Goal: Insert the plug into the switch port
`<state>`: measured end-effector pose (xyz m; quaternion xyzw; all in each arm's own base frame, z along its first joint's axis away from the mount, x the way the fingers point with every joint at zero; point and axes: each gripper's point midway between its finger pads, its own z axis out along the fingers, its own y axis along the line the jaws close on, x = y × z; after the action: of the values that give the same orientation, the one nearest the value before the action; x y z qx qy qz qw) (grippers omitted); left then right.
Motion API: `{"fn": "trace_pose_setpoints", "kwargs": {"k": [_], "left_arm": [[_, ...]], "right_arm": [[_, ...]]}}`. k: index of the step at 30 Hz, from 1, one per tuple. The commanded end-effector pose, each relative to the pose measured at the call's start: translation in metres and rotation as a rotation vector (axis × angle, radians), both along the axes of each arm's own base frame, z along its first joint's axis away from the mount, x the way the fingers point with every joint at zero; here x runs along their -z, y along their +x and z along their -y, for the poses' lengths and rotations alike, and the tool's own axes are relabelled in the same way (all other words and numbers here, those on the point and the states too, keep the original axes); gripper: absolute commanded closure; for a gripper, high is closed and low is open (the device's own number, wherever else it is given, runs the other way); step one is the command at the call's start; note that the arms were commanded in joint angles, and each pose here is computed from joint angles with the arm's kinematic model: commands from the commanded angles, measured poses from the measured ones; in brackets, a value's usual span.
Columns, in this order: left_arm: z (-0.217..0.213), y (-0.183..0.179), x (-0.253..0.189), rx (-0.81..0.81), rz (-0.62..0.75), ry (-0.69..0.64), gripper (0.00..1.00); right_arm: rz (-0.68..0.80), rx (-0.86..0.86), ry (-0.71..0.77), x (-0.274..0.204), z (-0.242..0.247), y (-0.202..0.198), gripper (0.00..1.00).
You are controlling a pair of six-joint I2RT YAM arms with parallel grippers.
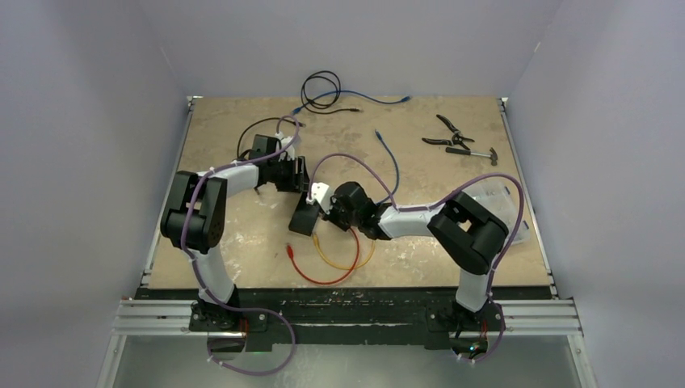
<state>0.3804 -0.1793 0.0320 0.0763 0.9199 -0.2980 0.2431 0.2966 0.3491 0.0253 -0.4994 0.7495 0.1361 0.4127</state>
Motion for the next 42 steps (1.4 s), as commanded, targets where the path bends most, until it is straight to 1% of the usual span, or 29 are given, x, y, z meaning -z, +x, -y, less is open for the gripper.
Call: {"fn": "trace_pose_setpoints", "kwargs": {"k": [1,9,25,33,42], "left_arm": [[-0.005,-0.018,0.020,0.034,-0.044,0.050,0.48],[-0.010,-0.020,0.026,0.036,-0.052,0.079,0.51],[-0.010,-0.024,0.029,0.041,-0.057,0.092,0.52],[-0.008,-0.025,0.030,0.044,-0.059,0.094,0.52],[-0.010,-0.024,0.031,0.037,-0.057,0.108,0.52]], "right_arm": [[0.040,0.044,0.038,-0.015,-0.007,0.019,1.00],[0.052,0.088,0.037,-0.019,0.001,0.030,1.00],[0.060,0.008,0.104,-0.037,-0.017,0.027,1.00],[0.078,-0.039,0.113,-0.043,-0.024,0.027,1.00],[0.057,-0.065,0.164,-0.050,-0.030,0.019,1.00]]}}
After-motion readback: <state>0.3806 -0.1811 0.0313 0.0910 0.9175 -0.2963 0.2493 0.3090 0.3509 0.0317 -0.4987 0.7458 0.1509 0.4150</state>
